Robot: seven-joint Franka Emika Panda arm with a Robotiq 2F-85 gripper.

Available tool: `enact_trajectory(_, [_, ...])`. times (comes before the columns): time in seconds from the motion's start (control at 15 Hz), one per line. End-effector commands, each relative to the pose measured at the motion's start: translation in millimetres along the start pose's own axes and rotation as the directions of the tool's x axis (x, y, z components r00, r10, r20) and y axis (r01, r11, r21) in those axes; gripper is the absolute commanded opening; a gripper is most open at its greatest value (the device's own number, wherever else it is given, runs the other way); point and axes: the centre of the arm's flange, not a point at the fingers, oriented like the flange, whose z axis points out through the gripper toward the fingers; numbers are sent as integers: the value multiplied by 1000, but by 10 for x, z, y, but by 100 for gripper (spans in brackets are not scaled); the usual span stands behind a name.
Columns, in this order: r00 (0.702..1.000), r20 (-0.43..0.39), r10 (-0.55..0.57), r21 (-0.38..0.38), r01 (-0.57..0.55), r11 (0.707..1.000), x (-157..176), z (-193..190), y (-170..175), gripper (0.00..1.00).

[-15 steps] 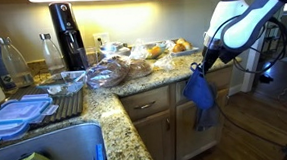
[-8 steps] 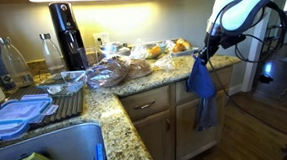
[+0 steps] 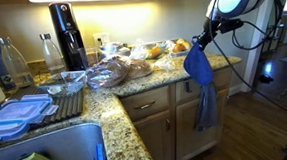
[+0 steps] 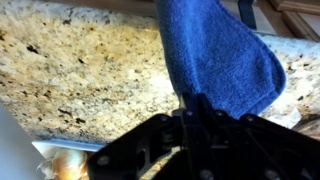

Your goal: Place the left blue cloth onto the kitchen counter

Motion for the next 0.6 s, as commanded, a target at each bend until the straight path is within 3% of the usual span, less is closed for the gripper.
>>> enact_trajectory(0.0, [999, -19, -28, 16, 28, 999, 196, -5, 178, 8])
enact_trajectory(0.53, [999, -33, -19, 4, 19, 1000, 467, 313, 565, 8])
